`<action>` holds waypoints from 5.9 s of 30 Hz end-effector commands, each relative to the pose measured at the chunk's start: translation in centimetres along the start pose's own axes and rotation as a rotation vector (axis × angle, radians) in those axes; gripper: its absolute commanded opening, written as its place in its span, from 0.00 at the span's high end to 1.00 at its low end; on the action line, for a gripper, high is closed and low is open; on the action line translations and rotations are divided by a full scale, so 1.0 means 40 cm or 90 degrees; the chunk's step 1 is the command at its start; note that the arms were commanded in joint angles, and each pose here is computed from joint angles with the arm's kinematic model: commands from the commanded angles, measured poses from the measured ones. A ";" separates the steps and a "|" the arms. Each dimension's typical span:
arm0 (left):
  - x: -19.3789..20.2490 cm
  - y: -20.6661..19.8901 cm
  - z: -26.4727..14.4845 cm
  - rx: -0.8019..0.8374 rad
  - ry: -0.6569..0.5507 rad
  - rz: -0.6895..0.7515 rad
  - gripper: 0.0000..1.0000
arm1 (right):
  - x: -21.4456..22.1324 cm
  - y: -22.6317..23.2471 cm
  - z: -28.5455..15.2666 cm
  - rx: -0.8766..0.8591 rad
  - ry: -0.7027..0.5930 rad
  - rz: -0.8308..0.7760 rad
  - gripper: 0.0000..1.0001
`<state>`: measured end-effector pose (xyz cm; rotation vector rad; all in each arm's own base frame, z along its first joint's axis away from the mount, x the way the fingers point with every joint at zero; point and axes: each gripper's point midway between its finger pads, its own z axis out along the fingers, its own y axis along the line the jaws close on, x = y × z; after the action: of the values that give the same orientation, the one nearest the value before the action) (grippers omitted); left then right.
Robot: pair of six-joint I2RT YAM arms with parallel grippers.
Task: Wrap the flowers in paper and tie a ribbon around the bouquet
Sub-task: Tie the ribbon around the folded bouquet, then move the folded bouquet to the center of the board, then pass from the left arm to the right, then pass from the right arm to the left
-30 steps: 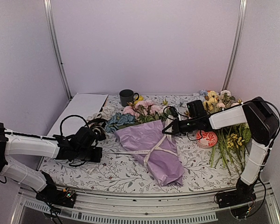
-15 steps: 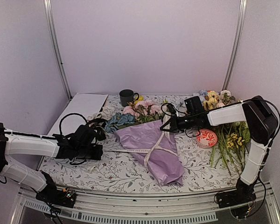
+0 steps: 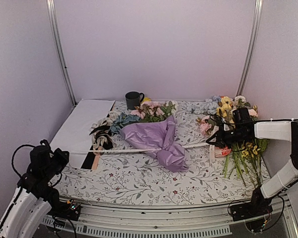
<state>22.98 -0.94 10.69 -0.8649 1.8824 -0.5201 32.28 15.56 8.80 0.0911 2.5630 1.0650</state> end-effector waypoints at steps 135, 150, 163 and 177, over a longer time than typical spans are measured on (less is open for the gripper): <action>-0.007 -0.914 -0.326 0.472 -0.044 0.640 1.00 | 0.392 0.936 0.218 -0.515 0.106 -0.536 1.00; 0.446 -0.399 -0.184 0.395 0.312 0.510 0.47 | 0.417 0.893 0.122 -0.567 0.161 -0.546 1.00; 0.462 -0.514 -0.233 0.591 0.060 0.665 0.01 | 0.410 0.851 0.161 -0.541 0.169 -0.509 1.00; 0.526 -0.593 -0.181 0.739 0.084 0.649 0.08 | 0.399 0.841 0.172 -0.540 0.170 -0.486 1.00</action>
<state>18.85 -30.70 13.55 0.8514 1.6448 -0.7269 16.82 47.54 22.86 -1.1979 1.8117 1.7258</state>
